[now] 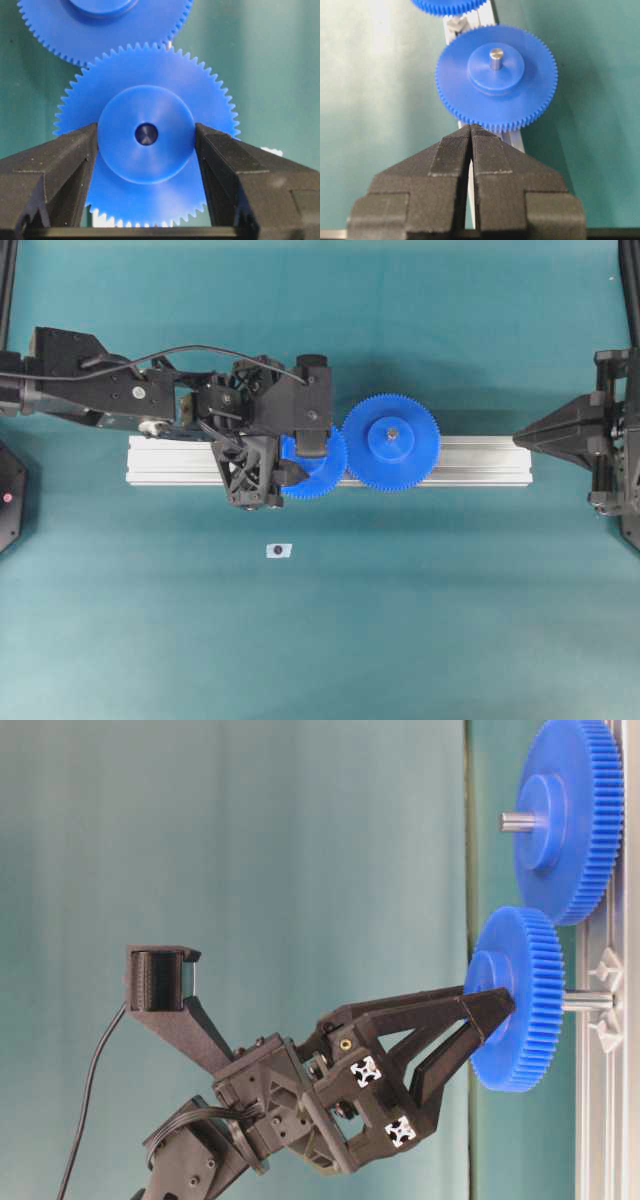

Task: Find the location of the shaft and insert the small gear.
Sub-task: 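Align the gear's bore over the shaft beside the large gear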

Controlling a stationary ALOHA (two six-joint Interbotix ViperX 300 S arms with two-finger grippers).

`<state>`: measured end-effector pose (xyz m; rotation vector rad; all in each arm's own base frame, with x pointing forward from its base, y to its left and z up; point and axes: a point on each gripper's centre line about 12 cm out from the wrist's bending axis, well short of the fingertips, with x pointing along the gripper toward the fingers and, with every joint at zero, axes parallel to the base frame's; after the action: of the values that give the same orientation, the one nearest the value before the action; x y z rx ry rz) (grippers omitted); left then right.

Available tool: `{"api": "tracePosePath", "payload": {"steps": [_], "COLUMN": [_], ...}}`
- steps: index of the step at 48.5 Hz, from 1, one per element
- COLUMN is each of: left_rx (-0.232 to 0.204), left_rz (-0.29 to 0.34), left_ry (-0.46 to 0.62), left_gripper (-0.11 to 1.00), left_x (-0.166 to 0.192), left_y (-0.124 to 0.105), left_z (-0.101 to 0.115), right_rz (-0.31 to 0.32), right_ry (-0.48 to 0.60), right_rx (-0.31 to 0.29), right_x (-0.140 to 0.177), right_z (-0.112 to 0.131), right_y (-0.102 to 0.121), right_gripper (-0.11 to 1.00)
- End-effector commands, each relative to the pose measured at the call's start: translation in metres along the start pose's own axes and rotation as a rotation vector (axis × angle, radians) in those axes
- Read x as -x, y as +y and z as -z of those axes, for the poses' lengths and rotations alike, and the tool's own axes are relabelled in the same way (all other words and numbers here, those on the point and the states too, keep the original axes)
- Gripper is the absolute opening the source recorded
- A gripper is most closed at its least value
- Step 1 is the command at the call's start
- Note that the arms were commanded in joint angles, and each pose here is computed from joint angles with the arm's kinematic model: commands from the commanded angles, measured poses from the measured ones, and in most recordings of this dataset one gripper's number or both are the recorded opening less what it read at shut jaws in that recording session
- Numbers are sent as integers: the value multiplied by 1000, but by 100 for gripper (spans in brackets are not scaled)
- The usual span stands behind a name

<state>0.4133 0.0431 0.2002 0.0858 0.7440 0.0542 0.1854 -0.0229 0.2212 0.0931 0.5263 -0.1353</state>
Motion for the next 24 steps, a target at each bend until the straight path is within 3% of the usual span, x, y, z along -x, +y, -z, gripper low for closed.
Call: {"api": "tracePosePath", "payload": {"steps": [1,12,19,24], "left_rx": [12,26,26,24], "left_rz": [-10,-8,-7,-6], "left_ry": [-13,9,19,24], "left_gripper": [65,65,80,83], "left_x": [2,2,2,2], "left_y": [5,5,5,5], "left_z": [-5,-3,-2,-1], "right_rz": [1,-1,0,0], "right_ry": [-15,-18,-18,-18], "right_rx": [-14,-14,-15,-15], "right_x": [0,1,2,2], "right_z": [-4,-4,-3,-3], "right_y": [0,0,0,0], "right_gripper": [5,5,5,5]}}
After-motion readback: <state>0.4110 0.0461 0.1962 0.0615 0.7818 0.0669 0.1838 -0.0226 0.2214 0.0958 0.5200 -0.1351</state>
